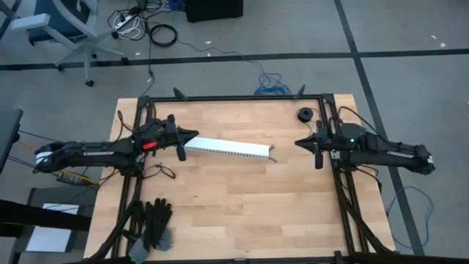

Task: Ziptie cables
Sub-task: Return to Home Position

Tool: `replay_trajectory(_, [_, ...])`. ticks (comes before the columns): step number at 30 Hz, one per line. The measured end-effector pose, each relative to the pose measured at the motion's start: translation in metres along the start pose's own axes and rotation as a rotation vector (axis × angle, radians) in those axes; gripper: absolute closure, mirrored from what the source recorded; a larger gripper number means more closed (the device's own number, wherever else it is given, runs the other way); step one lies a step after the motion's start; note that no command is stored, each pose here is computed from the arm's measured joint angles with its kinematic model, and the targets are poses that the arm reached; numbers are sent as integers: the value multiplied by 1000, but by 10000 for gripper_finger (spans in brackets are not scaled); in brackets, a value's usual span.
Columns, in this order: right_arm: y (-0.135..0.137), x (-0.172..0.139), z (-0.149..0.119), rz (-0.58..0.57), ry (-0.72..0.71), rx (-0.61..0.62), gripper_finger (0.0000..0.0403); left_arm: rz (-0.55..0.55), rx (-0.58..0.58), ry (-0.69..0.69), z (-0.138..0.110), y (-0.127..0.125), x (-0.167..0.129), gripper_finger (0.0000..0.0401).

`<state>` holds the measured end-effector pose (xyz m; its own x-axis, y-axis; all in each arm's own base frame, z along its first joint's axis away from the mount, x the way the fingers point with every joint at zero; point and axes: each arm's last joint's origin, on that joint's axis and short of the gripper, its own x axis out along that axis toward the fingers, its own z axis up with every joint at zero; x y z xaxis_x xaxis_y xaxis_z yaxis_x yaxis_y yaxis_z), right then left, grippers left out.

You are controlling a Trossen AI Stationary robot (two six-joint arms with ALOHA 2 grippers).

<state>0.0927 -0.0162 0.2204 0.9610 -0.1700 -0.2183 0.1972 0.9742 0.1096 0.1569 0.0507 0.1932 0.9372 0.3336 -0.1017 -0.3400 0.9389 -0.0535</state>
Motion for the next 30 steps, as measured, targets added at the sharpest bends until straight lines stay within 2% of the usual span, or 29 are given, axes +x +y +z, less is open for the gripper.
replay_trajectory(4, [0,-7,2,10,-49,-2,403,27,21,-13,5,1,-14,401])
replay_trajectory(10, [0,-6,0,8,-35,-19,403,61,26,5,6,2,-30,401])
replay_trajectory(16, [-5,1,-20,-98,-52,26,403,72,27,18,5,3,-42,401])
replay_trajectory(21, [-5,5,-30,-57,-151,31,403,95,28,9,5,4,-52,401])
replay_trajectory(30, [-4,7,-40,16,-165,28,403,112,25,-26,3,6,-75,401])
